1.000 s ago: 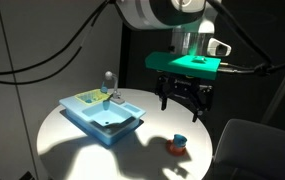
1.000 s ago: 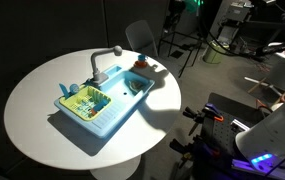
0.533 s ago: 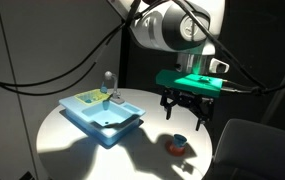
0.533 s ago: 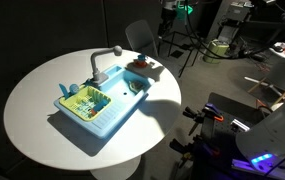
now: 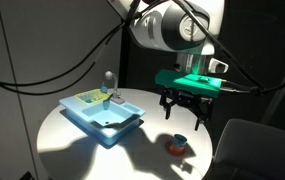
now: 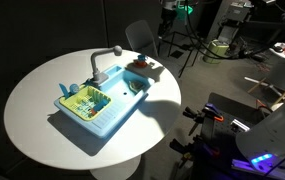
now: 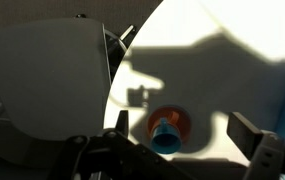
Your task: Put the cup into the sink
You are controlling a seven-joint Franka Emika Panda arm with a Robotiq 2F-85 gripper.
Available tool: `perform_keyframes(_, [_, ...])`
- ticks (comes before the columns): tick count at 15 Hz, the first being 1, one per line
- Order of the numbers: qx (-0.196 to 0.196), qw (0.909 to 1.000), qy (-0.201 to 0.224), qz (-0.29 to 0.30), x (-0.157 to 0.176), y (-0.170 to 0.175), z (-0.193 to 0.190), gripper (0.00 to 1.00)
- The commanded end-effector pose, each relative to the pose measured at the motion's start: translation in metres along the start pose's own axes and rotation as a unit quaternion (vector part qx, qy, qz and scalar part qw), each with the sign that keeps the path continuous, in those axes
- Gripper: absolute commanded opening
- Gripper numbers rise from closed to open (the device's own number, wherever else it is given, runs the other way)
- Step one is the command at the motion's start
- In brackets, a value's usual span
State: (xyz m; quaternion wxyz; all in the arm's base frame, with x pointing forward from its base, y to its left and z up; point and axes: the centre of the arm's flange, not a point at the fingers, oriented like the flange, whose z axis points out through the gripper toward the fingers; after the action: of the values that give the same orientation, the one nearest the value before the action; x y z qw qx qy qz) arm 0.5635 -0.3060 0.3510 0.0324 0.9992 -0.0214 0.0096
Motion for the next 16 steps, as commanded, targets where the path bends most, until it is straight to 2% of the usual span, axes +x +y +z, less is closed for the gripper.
perform_keyframes(1, [0.003,0.9998,0.015,-0.011,0.005,-0.005,0.006,1.00])
perform_keyframes(6, [0.000,0.9993,0.034,-0.019,0.030,-0.005,0.024,1.00])
perform_keyframes(16, [0.014,0.9993,0.033,-0.012,0.072,0.016,0.070,1.00])
